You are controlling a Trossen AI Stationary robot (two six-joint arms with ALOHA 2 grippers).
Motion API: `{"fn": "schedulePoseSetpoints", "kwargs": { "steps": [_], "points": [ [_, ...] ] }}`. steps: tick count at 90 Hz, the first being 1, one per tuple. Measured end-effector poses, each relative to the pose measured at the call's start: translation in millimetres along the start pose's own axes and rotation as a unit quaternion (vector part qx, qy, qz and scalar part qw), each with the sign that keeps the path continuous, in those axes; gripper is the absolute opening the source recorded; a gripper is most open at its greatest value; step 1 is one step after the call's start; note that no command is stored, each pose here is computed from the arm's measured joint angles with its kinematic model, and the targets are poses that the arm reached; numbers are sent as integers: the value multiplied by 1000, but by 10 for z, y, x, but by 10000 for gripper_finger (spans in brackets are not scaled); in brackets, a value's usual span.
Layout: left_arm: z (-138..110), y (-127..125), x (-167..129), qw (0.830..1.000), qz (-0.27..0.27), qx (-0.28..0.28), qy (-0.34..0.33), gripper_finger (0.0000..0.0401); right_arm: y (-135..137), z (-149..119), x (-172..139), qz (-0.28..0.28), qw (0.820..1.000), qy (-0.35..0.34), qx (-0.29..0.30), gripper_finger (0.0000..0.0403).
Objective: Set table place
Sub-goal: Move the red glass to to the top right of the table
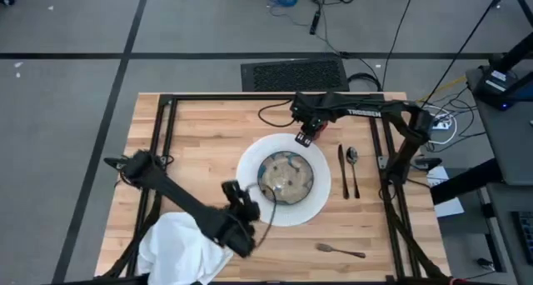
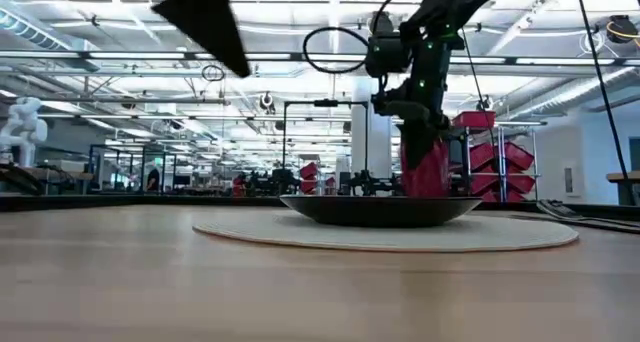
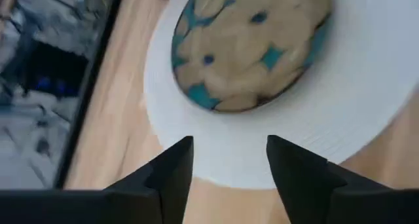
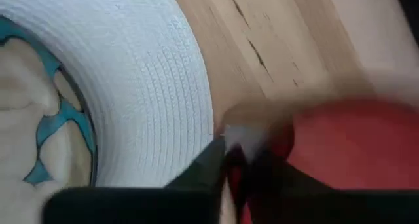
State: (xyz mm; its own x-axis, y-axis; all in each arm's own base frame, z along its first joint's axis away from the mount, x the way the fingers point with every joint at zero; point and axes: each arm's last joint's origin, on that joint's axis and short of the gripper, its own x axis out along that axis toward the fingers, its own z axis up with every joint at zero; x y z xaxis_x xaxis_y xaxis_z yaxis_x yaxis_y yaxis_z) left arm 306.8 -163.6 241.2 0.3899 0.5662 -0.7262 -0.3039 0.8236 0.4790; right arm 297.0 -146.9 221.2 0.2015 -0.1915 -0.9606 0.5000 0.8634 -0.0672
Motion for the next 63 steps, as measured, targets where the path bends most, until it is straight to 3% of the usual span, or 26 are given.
{"fn": "schedulePoseSetpoints", "kwargs": {
  "steps": [13, 24, 33, 43, 63],
  "points": [
    [-257, 366, 336, 996, -77, -38, 10, 142, -29, -80, -247, -5, 1000, 10, -27, 4],
    [-381, 586, 714, 985, -155, -71, -28, 128, -89, -201, -500, -41, 997, 11, -57, 3],
    [-446, 764, 1002, 982, -154, -104, -45, 123, -163, -268, -582, -52, 996, 23, -67, 2],
    [-524, 905, 1287, 980, -164, -114, -4, 122, -252, -309, -570, -54, 995, 42, -67, 1],
    [-630, 920, 1675, 975, -193, -92, 61, 122, -488, -427, -371, -60, 994, 69, -52, 1]
  ]
}}
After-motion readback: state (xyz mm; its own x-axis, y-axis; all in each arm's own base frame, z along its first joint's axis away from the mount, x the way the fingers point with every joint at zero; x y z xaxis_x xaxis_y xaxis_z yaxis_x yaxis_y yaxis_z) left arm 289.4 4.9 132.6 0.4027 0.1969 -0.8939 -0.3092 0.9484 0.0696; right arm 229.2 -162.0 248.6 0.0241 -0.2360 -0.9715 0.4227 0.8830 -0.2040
